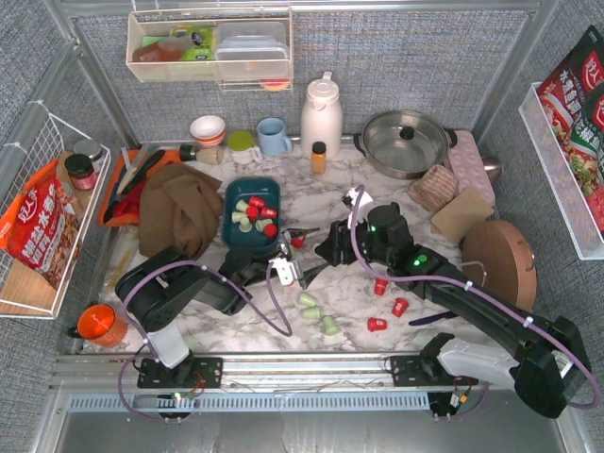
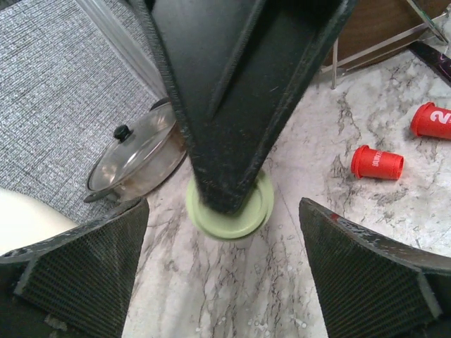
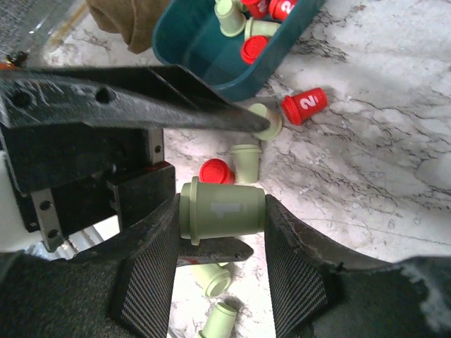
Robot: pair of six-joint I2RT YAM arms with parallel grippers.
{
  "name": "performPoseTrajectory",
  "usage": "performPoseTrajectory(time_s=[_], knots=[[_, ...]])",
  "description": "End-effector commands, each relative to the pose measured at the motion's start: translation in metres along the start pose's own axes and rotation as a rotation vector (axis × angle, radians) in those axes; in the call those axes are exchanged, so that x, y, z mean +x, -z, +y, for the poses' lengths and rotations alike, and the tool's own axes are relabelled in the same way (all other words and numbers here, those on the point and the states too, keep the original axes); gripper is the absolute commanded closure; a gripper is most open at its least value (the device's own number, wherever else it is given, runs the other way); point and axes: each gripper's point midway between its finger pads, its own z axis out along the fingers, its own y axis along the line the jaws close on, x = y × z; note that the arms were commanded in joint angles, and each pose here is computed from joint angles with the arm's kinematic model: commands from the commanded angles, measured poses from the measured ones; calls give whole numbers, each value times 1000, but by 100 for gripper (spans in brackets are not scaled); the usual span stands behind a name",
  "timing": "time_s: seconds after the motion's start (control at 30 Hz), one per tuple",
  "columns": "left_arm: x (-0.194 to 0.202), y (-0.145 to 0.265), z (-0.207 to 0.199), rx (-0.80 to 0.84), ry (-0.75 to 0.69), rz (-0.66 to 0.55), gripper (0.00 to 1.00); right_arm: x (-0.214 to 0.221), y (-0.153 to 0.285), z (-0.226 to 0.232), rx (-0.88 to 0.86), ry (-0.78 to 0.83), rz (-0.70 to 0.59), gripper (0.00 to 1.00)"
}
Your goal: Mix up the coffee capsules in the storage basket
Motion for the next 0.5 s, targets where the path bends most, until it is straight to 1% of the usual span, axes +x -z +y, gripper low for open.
performPoseTrajectory(time_s=[0.0,0.07,0.2,0.47], knots=[[-12,-6,1,0,-34,-47,9,-13,-2,16,-79,-10,-44,53],[-12,-7,2,-12,-36,-46,16,-11,-3,17,-85,-12,-39,53],[-11,-7,5,-27,-34,-41,35,-9,-4,17,-85,-16,-26,51],[-17,-7,7,-33,-33,-54,51,-1,-10,15,-80,-33,14,49]])
